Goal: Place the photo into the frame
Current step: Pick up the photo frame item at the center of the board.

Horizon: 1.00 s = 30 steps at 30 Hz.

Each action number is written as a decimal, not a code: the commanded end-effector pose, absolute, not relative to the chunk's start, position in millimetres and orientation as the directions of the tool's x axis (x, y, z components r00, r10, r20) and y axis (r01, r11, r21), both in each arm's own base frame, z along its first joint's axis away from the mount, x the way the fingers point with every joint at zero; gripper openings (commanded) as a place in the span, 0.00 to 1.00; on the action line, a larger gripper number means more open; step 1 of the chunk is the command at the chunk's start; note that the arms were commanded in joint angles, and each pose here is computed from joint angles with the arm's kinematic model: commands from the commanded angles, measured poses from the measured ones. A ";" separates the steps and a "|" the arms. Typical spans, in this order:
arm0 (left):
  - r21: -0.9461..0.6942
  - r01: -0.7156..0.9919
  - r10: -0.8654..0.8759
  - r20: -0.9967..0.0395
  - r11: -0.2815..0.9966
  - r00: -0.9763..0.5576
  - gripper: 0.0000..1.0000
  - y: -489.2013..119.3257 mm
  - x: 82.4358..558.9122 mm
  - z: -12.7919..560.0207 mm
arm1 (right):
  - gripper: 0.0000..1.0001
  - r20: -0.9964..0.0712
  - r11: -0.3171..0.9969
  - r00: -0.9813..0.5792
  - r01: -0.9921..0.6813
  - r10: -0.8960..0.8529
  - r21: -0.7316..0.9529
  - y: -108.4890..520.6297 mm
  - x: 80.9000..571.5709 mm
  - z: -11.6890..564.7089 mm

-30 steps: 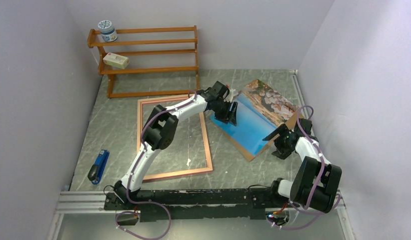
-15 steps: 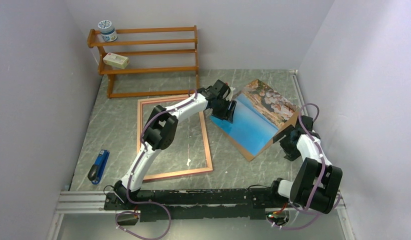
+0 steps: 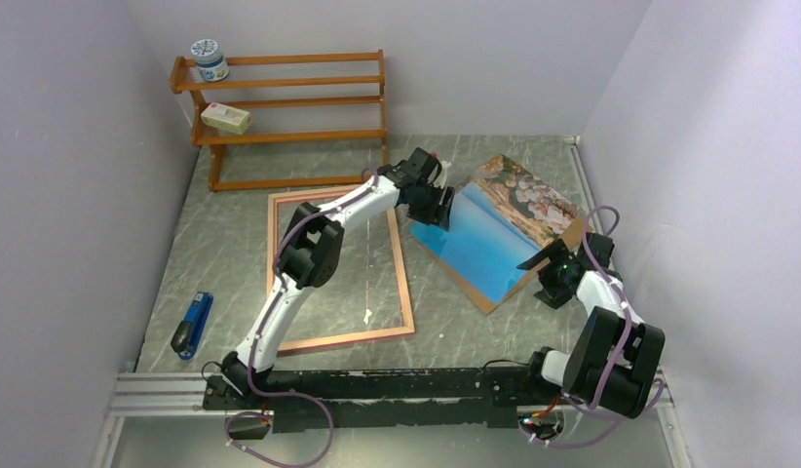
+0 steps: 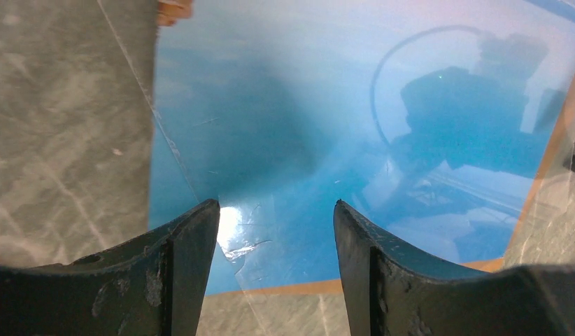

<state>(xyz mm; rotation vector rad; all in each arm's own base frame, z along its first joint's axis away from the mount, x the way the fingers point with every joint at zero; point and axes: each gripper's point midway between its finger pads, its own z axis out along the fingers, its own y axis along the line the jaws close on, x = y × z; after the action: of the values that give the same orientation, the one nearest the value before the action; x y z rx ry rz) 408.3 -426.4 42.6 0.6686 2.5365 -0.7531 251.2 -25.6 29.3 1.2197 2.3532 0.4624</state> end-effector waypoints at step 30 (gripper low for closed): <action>-0.300 0.476 0.381 -0.324 0.827 -0.866 0.65 -382.4 393.8 -23.2 | 0.83 -0.061 0.515 -0.590 0.646 0.805 0.563 21.5 214.3 12.0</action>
<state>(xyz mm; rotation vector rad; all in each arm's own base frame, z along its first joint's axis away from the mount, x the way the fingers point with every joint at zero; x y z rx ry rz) 423.4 -407.0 36.9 0.6300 2.5573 -0.6637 229.4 18.2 32.4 1.1678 2.3647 0.7357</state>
